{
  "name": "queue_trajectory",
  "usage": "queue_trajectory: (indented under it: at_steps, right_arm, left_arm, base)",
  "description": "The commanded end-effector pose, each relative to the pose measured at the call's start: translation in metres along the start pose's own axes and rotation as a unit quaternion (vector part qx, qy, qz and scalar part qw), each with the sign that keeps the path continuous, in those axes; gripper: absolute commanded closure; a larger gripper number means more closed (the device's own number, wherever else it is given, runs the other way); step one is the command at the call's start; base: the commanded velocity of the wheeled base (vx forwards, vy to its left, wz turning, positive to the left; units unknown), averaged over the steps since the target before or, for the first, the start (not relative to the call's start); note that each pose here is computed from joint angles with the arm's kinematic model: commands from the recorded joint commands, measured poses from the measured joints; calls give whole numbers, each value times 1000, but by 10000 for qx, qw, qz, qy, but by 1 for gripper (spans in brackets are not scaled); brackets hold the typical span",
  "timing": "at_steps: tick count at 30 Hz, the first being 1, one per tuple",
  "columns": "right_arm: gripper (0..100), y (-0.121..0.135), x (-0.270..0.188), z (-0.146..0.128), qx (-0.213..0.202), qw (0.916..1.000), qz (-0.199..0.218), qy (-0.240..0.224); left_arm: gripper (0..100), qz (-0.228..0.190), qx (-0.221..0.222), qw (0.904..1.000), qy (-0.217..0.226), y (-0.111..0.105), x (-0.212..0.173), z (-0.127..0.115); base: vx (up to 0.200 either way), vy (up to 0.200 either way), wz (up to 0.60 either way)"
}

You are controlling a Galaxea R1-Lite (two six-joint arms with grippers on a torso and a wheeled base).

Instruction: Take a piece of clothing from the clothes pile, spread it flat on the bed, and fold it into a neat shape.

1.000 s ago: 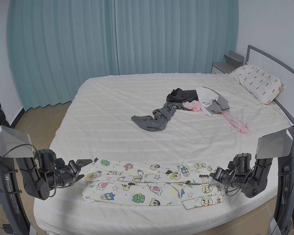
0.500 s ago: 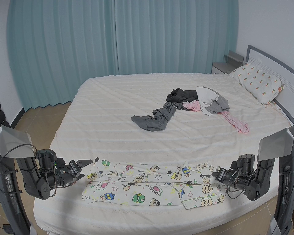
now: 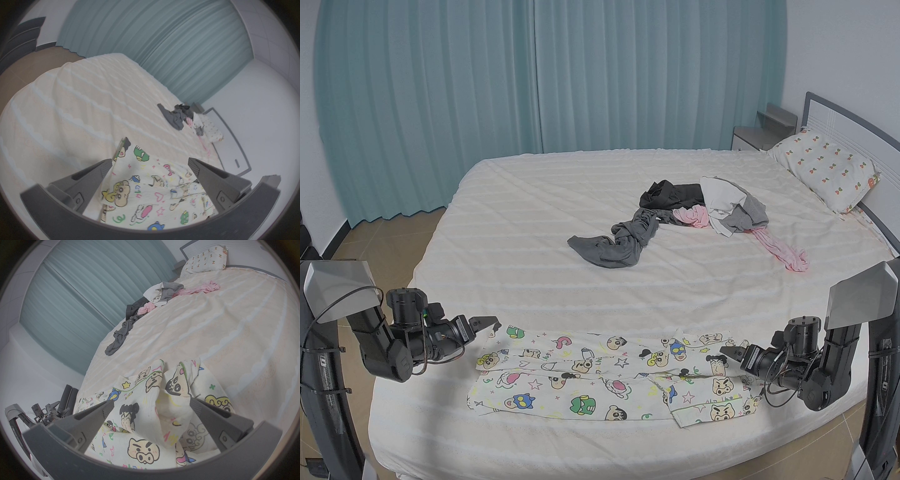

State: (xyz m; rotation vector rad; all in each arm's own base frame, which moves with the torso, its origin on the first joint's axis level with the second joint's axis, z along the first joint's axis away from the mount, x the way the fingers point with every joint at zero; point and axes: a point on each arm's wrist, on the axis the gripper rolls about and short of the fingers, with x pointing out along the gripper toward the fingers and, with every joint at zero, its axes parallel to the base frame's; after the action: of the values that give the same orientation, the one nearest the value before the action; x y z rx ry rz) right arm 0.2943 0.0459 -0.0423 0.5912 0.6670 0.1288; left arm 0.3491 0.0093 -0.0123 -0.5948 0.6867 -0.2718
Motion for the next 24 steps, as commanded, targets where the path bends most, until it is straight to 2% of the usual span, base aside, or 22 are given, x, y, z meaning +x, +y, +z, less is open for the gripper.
queue_trajectory:
  at_steps: [1, 4, 24]
  right_arm:
    - [0, 1, -4, -4, -22, 10000, 42, 7]
    - [0, 3, -7, -8, -75, 9999, 127, -37]
    - [0, 5, -8, -12, -87, 9998, 170, 8]
  left_arm:
    - [0, 144, 1257, 9882, 862, 9, 21, 25]
    - [0, 52, 1428, 9836, 1099, 10, 25, 24]
    - [0, -68, 1615, 9772, 1376, 12, 54, 10]
  base:
    - [0, 0, 0]
    - [0, 0, 0]
    - [0, 0, 0]
